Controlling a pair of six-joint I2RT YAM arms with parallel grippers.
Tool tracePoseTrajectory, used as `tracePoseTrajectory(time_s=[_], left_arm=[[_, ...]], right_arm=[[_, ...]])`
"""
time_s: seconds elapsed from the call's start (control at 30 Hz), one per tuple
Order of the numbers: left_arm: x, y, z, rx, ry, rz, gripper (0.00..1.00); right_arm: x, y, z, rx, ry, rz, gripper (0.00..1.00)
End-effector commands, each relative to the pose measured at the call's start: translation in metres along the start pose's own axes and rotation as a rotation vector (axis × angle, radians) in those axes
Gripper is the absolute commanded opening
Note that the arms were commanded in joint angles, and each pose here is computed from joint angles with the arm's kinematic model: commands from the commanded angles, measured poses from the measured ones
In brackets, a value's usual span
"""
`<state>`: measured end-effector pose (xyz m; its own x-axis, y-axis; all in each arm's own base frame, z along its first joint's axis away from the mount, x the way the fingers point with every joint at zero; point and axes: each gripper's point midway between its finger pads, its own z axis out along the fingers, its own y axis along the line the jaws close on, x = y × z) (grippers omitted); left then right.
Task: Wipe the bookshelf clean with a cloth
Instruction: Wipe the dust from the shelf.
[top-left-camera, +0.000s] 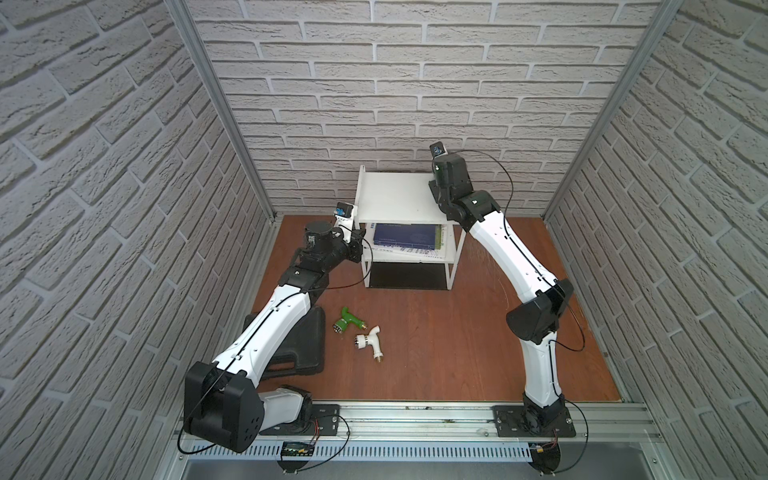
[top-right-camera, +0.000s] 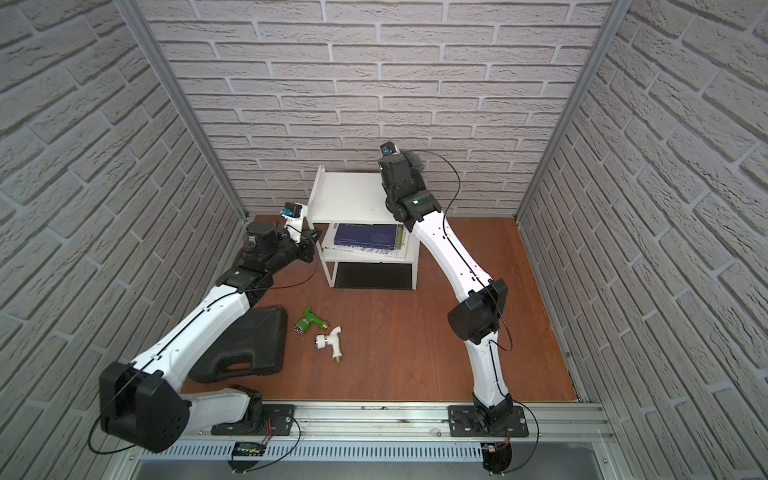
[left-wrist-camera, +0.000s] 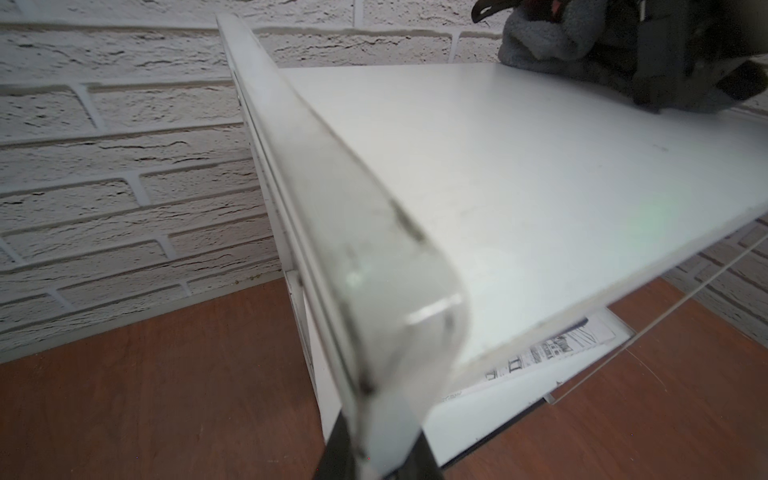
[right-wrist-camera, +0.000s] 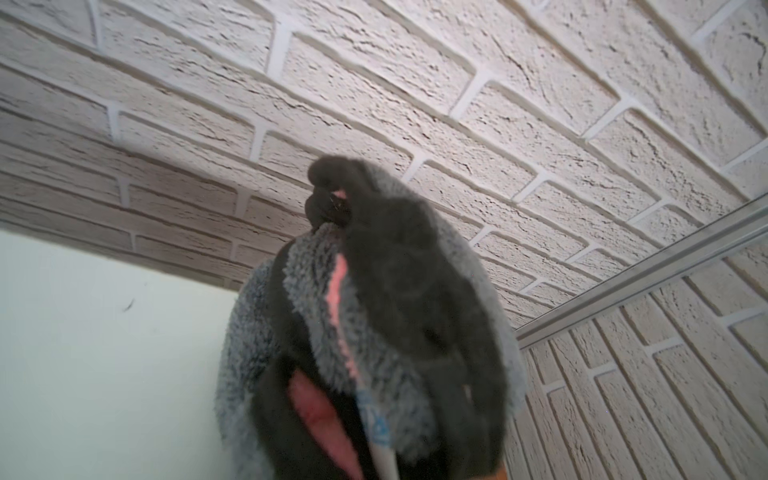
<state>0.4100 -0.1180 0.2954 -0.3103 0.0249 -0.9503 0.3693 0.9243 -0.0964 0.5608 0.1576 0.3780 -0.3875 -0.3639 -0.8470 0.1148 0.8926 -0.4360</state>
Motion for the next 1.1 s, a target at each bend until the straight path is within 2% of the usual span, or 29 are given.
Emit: tracePoseTrajectory(time_s=[0.0,0.13,0.23,0.33,0.4,0.47,0.6,0.7,0.73,0.8,0.87,0.93,1.0,1.07], left_arm=[[0.031,0.032,-0.005,-0.134,0.126,-0.117,0.0],[0.03,0.024,-0.001,-0.11,0.132,-0.114,0.0],[0.028,0.012,0.004,-0.106,0.145,-0.076,0.0],[0.028,0.007,0.008,-0.092,0.152,-0.07,0.0],[0.029,0.009,0.008,-0.101,0.154,-0.069,0.0],[0.029,0.012,0.006,-0.117,0.155,-0.064,0.0],[0.028,0.02,-0.002,-0.132,0.131,-0.074,0.0],[0.028,0.026,-0.006,-0.137,0.123,-0.088,0.0],[0.028,0.027,-0.008,-0.141,0.121,-0.091,0.0],[0.029,0.03,-0.01,-0.146,0.118,-0.095,0.0],[0.03,0.031,-0.012,-0.143,0.113,-0.101,0.0],[0.029,0.031,-0.014,-0.131,0.11,-0.108,0.0],[0.03,0.032,-0.014,-0.129,0.115,-0.112,0.0],[0.031,0.033,-0.014,-0.129,0.117,-0.115,0.0]], right_arm=[[0.073,0.058,0.038,-0.131,0.193,-0.187,0.03],[0.047,0.16,0.011,-0.607,0.045,-0.087,0.03],[0.019,0.217,-0.026,-0.88,-0.043,0.051,0.03],[-0.006,0.24,-0.068,-1.052,-0.128,0.045,0.03],[-0.018,0.236,-0.102,-1.145,-0.186,-0.014,0.03],[-0.024,0.216,-0.128,-1.168,-0.22,-0.084,0.03],[-0.013,0.154,-0.145,-1.019,-0.236,-0.203,0.03],[0.004,0.109,-0.164,-0.958,-0.236,-0.273,0.03],[0.016,0.098,-0.165,-0.925,-0.209,-0.301,0.03],[0.033,0.065,-0.156,-0.772,-0.142,-0.331,0.03],[0.047,0.031,-0.154,-0.674,-0.097,-0.284,0.03],[0.043,0.007,-0.19,-0.771,-0.159,-0.166,0.02],[0.044,0.0,-0.232,-0.931,-0.254,-0.066,0.03],[0.037,-0.017,-0.259,-0.975,-0.343,0.013,0.03]])
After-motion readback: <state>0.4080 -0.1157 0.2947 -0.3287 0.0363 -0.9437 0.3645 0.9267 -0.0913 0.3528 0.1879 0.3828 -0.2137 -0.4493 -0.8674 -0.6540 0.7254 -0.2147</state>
